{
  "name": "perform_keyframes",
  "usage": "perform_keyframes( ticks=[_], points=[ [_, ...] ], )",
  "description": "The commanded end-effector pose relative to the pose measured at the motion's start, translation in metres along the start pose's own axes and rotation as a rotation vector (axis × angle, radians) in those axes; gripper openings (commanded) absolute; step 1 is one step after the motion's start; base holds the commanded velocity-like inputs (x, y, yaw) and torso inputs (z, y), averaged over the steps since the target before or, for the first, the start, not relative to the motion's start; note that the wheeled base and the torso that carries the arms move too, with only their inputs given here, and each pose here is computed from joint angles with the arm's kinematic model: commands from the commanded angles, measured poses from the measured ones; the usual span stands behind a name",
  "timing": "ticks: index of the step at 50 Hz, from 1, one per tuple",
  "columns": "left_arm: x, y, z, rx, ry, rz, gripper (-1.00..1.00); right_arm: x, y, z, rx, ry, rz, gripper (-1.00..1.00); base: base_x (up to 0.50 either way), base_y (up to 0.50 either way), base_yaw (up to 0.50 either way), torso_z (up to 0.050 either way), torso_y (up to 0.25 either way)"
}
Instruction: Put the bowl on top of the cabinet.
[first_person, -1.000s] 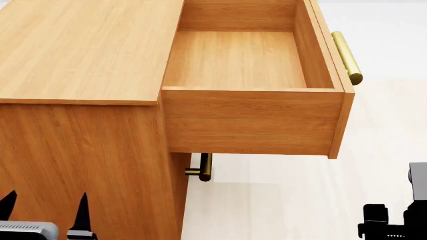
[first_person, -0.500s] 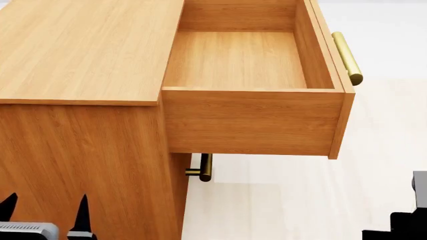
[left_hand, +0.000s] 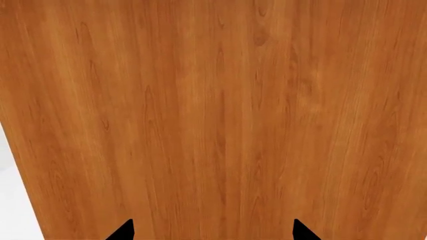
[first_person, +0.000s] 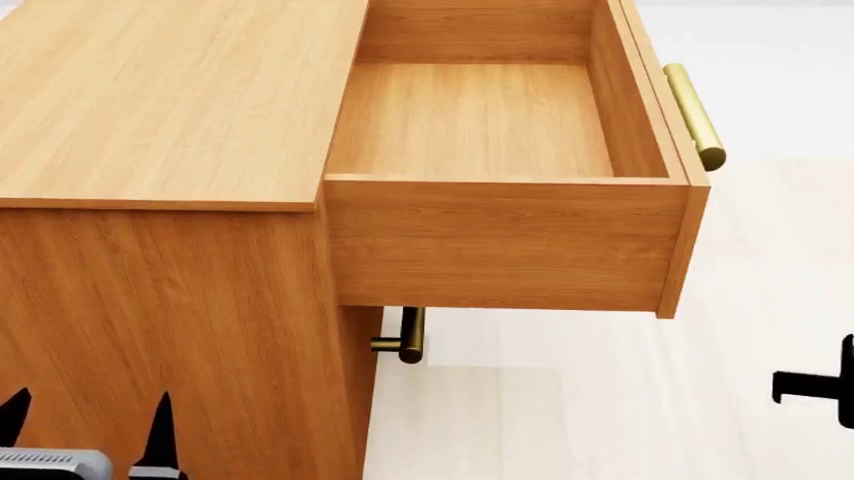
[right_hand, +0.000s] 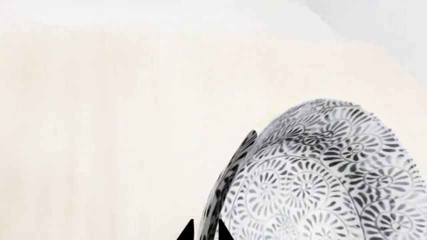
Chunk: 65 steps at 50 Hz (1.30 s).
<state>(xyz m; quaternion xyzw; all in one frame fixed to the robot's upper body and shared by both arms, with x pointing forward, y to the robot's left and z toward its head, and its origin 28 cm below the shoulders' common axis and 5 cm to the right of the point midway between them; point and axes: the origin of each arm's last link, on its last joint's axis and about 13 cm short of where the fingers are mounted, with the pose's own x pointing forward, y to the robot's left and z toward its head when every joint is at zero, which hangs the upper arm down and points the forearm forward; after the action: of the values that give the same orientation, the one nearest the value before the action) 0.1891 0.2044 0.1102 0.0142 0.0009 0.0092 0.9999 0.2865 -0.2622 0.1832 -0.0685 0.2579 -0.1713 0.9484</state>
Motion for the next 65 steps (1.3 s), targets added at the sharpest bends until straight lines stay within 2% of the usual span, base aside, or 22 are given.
perform_keyframes(
  ticks=[1, 16, 27, 30, 36, 38, 40, 42, 44, 45, 48, 49, 50, 51, 53, 54, 60, 65],
  points=[
    [-0.002, 0.002, 0.001, 0.008, 0.002, -0.007, 1.0, -0.096, -0.033, 0.07, -0.038, -0.2, -0.114, -1.0, 0.0, 0.0, 0.0, 0.0, 0.0],
    [-0.004, 0.004, 0.005, 0.003, -0.007, -0.001, 1.0, -0.175, -0.058, 0.141, -0.086, -0.348, -0.208, -1.0, 0.0, 0.0, 0.0, 0.0, 0.0],
    [-0.007, 0.005, 0.008, 0.003, -0.022, 0.004, 1.0, -0.215, -0.055, 0.197, -0.135, -0.449, -0.232, -1.0, 0.0, 0.0, 0.0, 0.0, 0.0],
    [-0.008, 0.005, 0.011, 0.0, -0.033, 0.009, 1.0, -0.233, -0.048, 0.217, -0.176, -0.505, -0.235, -1.0, 0.0, 0.0, 0.0, 0.0, 0.0],
    [-0.007, 0.005, 0.009, 0.002, -0.036, 0.009, 1.0, -0.236, -0.039, 0.24, -0.223, -0.561, -0.25, -1.0, 0.0, 0.0, 0.0, 0.0, 0.0],
    [-0.006, 0.006, 0.009, -0.003, -0.035, 0.011, 1.0, -0.235, -0.038, 0.252, -0.264, -0.558, -0.263, -1.0, 0.0, 0.0, 0.0, 0.0, 0.0],
    [-0.005, 0.007, 0.01, -0.008, -0.039, 0.014, 1.0, -0.239, -0.041, 0.263, -0.262, -0.562, -0.27, -1.0, 0.0, 0.0, 0.0, 0.0, 0.0],
    [-0.005, 0.008, 0.011, -0.013, -0.04, 0.017, 1.0, -0.248, -0.038, 0.277, -0.283, -0.56, -0.222, -1.0, 0.0, 0.0, 0.0, 0.0, 0.0],
    [-0.004, 0.008, 0.01, -0.012, -0.036, 0.016, 1.0, -0.234, -0.008, 0.282, -0.341, -0.542, -0.053, -1.0, 0.0, 0.0, 0.0, 0.0, 0.0],
    [-0.004, 0.008, 0.009, -0.012, -0.035, 0.016, 1.0, -0.238, -0.009, 0.283, -0.351, -0.544, -0.032, -1.0, 0.0, 0.0, 0.0, 0.0, 0.0],
    [-0.004, 0.008, 0.009, -0.013, -0.035, 0.016, 1.0, -0.274, -0.02, 0.288, -0.378, -0.583, -0.008, -1.0, 0.0, 0.0, 0.0, 0.0, 0.0],
    [-0.005, 0.008, 0.01, -0.014, -0.036, 0.016, 1.0, -0.286, -0.022, 0.288, -0.358, -0.605, -0.091, -1.0, 0.0, 0.0, 0.0, 0.0, 0.0],
    [-0.005, 0.008, 0.009, -0.014, -0.036, 0.016, 1.0, -0.301, -0.021, 0.289, -0.318, -0.649, -0.247, -1.0, 0.0, 0.0, 0.0, 0.0, 0.01],
    [-0.005, 0.007, 0.009, -0.013, -0.036, 0.015, 1.0, -0.303, -0.018, 0.292, -0.316, -0.667, -0.26, -1.0, 0.0, 0.0, 0.0, 0.0, 0.0],
    [-0.005, 0.007, 0.008, -0.011, -0.034, 0.013, 1.0, -0.307, -0.012, 0.299, -0.32, -0.69, -0.244, -1.0, 0.0, 0.0, 0.0, 0.0, 0.0],
    [-0.006, 0.006, 0.007, -0.008, -0.032, 0.012, 1.0, -0.309, -0.001, 0.305, -0.339, -0.71, -0.219, -1.0, 0.0, 0.0, 0.0, 0.0, 0.0],
    [-0.009, 0.004, 0.009, 0.012, -0.038, 0.007, 1.0, -0.305, 0.033, 0.323, -0.394, -0.738, -0.14, -1.0, 0.0, 0.0, 0.0, 0.0, 0.0],
    [-0.012, 0.002, 0.013, 0.006, -0.047, -0.006, 1.0, -0.3, 0.05, 0.329, -0.405, -0.771, -0.082, -1.0, 0.0, 0.0, 0.0, 0.0, 0.0]
  ],
)
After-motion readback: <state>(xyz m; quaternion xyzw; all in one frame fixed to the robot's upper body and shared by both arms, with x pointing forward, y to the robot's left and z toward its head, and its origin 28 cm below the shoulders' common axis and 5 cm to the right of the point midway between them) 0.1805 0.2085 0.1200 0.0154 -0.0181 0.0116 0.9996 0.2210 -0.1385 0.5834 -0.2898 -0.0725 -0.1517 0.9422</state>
